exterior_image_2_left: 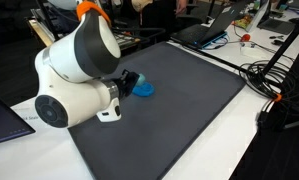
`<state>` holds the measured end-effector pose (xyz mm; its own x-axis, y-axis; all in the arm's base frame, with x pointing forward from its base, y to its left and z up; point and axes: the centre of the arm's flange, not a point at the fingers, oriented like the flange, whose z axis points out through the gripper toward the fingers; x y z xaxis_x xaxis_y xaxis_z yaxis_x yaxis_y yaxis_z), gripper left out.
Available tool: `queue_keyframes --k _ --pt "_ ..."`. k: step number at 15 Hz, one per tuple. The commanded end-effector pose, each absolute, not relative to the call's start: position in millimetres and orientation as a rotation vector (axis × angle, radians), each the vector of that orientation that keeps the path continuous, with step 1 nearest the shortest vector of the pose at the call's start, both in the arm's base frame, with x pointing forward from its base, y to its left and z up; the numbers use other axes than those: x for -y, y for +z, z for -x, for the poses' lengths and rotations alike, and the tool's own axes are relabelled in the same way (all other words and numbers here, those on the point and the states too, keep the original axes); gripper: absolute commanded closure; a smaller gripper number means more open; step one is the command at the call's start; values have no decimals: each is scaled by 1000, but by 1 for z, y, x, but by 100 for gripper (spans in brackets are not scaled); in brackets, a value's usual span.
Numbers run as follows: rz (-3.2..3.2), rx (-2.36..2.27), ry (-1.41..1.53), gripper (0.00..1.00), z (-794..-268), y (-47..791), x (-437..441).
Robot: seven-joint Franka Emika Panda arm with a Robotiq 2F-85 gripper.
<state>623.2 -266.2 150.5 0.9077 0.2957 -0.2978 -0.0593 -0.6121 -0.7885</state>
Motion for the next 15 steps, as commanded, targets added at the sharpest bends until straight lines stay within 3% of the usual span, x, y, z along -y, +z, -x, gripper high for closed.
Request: queue_keyframes --k 1,15 --pt "2258 162 427 78 -605 155 295" --pt "2397 390 166 78 -601 256 298"
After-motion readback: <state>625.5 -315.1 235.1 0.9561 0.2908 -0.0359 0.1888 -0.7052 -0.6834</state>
